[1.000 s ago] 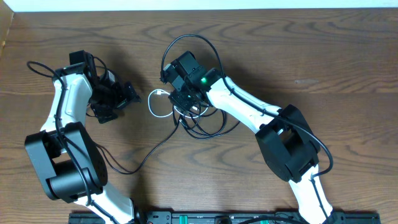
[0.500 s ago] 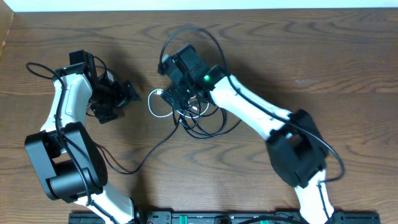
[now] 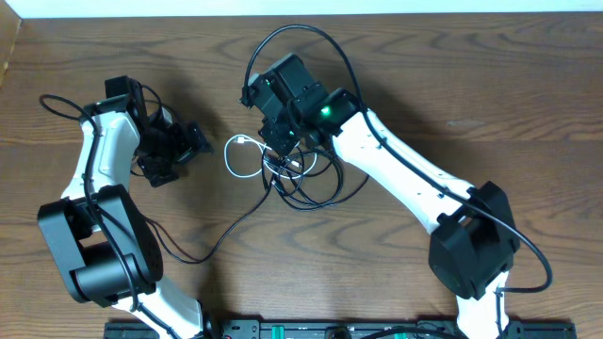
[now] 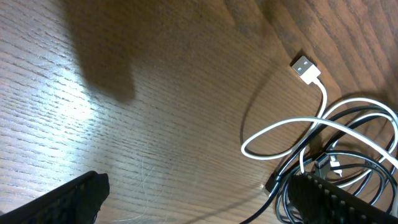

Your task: Untangle cables

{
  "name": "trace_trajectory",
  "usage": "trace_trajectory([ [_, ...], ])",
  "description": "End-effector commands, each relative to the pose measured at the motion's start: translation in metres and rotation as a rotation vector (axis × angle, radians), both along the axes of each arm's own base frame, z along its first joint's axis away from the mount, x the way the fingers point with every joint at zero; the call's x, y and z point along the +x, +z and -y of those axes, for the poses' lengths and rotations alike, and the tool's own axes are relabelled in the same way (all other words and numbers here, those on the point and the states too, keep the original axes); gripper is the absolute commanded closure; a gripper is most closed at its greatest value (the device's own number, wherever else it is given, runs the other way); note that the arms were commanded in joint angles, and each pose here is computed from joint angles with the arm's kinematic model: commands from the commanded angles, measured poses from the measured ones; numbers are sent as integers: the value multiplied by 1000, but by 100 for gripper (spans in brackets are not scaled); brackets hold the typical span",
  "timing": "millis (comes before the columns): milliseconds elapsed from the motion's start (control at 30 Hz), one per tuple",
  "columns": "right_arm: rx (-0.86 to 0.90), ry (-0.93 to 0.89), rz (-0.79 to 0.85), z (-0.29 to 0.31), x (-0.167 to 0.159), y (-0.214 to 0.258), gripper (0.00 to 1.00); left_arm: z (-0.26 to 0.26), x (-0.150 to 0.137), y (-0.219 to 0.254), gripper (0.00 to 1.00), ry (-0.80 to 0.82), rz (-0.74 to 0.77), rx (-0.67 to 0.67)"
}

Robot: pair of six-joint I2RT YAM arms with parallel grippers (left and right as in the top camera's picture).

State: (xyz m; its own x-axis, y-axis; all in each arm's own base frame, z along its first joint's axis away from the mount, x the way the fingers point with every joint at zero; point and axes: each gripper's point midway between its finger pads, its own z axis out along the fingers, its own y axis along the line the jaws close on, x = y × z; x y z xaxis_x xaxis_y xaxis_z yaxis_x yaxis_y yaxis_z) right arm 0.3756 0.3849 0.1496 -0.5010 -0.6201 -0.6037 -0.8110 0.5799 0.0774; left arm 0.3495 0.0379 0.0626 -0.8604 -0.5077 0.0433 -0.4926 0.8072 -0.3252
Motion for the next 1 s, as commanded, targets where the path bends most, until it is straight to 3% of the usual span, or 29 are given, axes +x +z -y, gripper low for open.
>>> trace_trajectory([
  [0,-4,10,-7,-5,-2,-8,57,-3,-2,-3,2,14,-17,8],
  [267,-6,11,-11,-6,-2,-13,46,-3,-2,-3,2,14,-17,8],
  [467,-54,12,-63,-7,-2,-49,43,-3,-2,-3,2,14,-17,8],
  [767,-88,19,-100,-9,-5,-76,48,-3,-2,-3,2,14,-17,8],
  [967,-96,17,-104,-8,-5,-81,70,-3,-2,-3,2,14,-17,8],
])
